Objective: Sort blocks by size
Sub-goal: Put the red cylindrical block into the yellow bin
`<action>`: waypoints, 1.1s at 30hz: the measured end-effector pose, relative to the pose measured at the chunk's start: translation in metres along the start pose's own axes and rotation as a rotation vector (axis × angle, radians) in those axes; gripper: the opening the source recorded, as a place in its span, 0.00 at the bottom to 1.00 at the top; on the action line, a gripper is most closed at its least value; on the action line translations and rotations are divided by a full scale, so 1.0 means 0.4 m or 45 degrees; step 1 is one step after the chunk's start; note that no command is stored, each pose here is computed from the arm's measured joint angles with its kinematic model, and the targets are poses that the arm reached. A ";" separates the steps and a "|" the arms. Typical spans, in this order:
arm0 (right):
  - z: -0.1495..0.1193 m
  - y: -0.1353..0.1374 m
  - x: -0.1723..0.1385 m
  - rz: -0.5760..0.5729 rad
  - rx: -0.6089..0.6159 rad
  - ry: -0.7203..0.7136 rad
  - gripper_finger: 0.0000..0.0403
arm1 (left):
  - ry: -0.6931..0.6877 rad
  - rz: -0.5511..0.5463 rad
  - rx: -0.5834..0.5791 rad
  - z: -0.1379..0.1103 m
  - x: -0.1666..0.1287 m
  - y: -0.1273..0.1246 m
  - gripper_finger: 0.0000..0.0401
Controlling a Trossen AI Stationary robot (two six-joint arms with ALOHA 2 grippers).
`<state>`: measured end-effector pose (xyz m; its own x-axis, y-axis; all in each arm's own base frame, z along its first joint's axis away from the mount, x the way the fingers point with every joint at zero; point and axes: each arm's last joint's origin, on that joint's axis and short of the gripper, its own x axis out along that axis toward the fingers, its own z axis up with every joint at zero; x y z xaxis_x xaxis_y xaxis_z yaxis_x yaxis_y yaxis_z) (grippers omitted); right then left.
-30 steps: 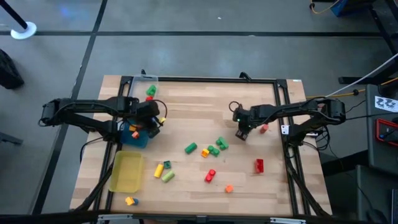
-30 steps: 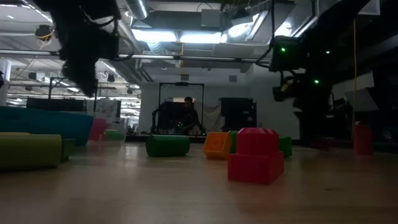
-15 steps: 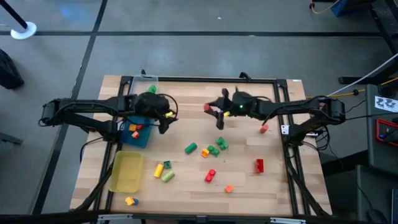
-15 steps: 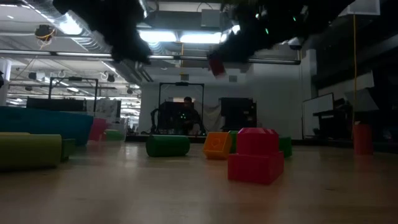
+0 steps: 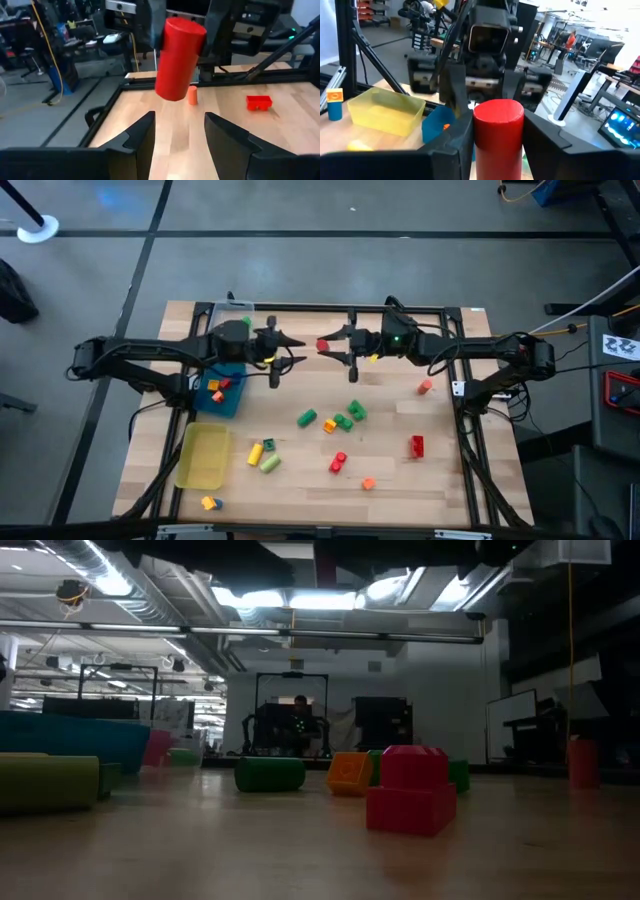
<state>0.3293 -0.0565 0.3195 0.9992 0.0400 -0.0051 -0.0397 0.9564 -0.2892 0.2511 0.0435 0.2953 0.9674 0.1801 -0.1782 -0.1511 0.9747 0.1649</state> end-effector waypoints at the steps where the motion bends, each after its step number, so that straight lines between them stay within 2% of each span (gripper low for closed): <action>1: 0.000 0.000 0.000 0.000 -0.001 0.001 0.35 | -0.004 0.000 0.011 -0.004 0.011 -0.001 0.39; 9: -0.001 0.000 0.000 0.003 0.000 0.009 0.35 | -0.110 0.019 0.068 -0.026 0.088 -0.006 0.39; 16: -0.001 0.000 0.000 0.005 0.000 0.010 0.35 | -0.192 0.041 0.136 -0.038 0.126 -0.008 0.39; 20: -0.001 0.000 0.000 0.005 0.000 0.009 0.35 | -0.255 0.057 0.158 -0.036 0.139 -0.008 0.39; 26: -0.001 0.000 0.000 0.004 0.000 0.009 0.35 | -0.261 0.060 0.158 -0.040 0.145 -0.007 0.38; 33: 0.000 0.000 -0.001 0.003 0.001 0.007 0.35 | -0.266 0.061 0.158 -0.039 0.144 -0.008 0.29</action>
<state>0.3290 -0.0565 0.3196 0.9991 0.0408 -0.0110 -0.0422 0.9565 -0.2887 0.3043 0.0529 0.2693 0.9828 0.1816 0.0348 -0.1839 0.9396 0.2887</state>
